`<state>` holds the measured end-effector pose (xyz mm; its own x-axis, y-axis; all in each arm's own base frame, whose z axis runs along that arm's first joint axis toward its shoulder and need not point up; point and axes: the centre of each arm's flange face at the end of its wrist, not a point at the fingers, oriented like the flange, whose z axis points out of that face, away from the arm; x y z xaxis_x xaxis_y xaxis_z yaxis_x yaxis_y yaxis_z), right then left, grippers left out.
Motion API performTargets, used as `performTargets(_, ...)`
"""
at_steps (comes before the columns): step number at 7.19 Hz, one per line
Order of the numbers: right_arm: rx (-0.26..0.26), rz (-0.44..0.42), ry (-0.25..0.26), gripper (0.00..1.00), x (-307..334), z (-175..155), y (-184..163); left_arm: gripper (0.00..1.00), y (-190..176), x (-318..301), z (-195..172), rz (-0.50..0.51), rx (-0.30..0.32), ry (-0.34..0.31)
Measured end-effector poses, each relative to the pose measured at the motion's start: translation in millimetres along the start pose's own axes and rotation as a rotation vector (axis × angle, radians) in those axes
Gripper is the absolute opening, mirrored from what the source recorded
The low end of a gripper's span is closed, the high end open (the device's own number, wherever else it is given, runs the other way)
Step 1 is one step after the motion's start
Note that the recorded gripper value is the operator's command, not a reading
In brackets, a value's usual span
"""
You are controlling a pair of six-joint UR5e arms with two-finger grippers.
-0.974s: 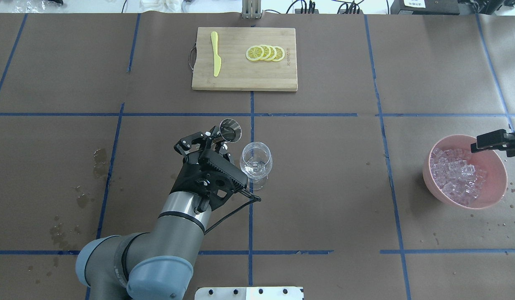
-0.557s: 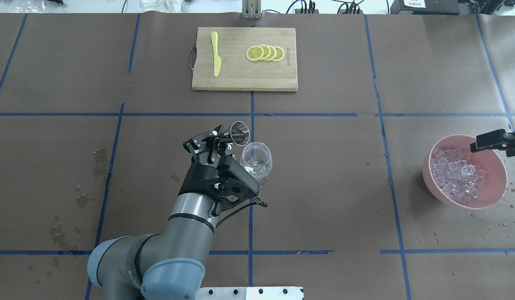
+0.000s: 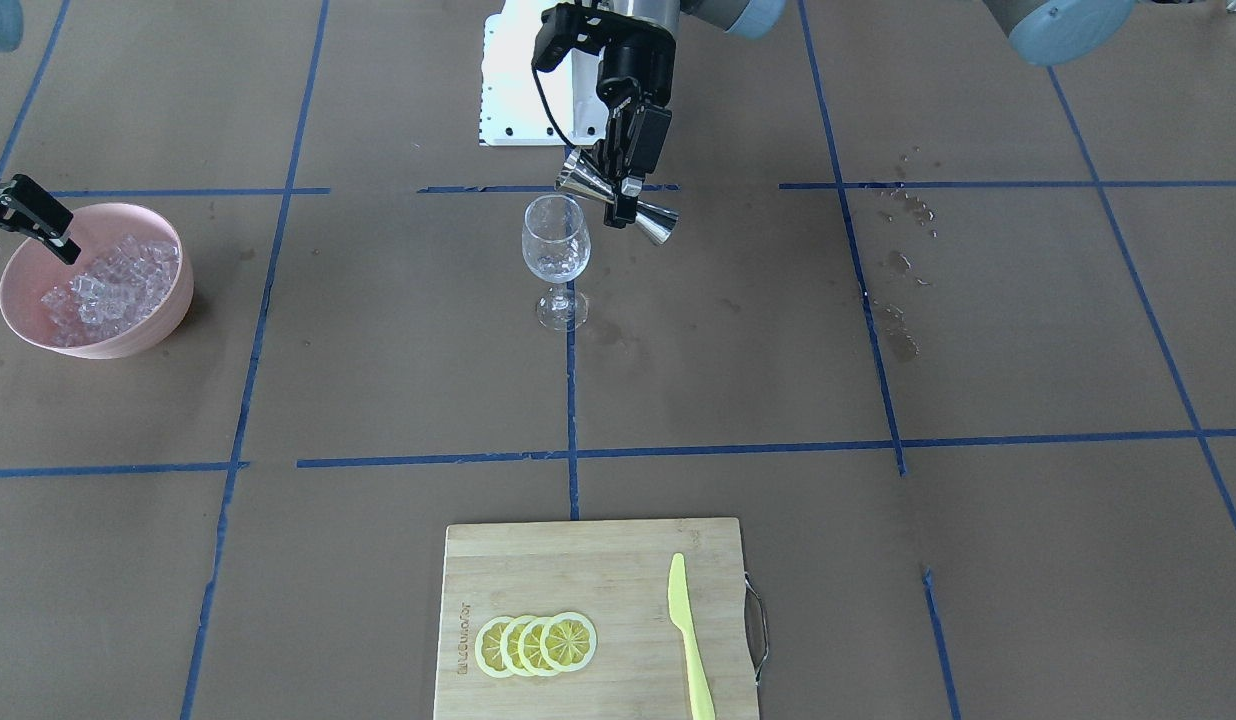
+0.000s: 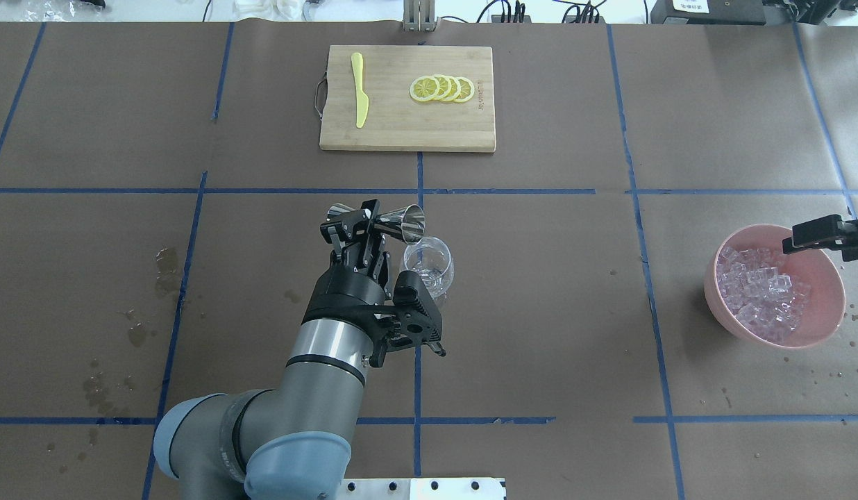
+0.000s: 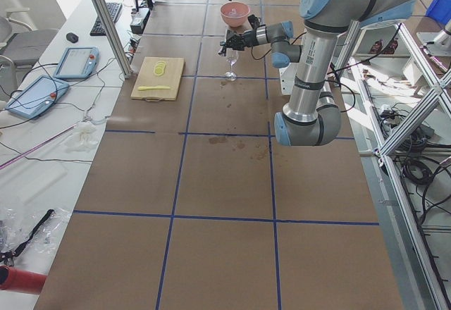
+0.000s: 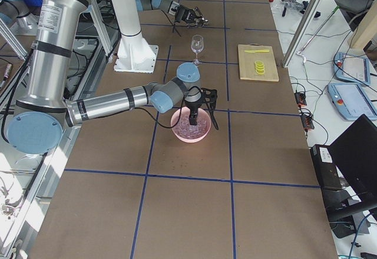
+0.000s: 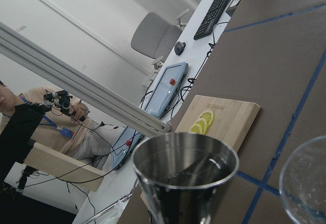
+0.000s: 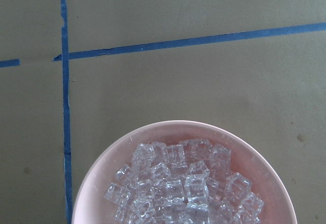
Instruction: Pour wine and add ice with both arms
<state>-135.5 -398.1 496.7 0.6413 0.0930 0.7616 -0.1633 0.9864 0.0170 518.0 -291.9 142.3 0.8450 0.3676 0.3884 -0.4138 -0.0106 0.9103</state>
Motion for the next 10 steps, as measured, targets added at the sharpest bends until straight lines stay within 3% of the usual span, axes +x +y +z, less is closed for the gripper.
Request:
performTargets(6, 0.002, -0.001, -0.002, 1.0, -0.4, -0.9, -0.2, 0.0, -2.7, -3.5, -1.4, 0.247, 0.003, -0.003)
performTargets(10, 0.0, 0.0, -0.002, 1.0, -0.1, -0.2, -0.1, 0.0, -1.7, -6.1, -0.6, 0.423, -0.013, -0.041)
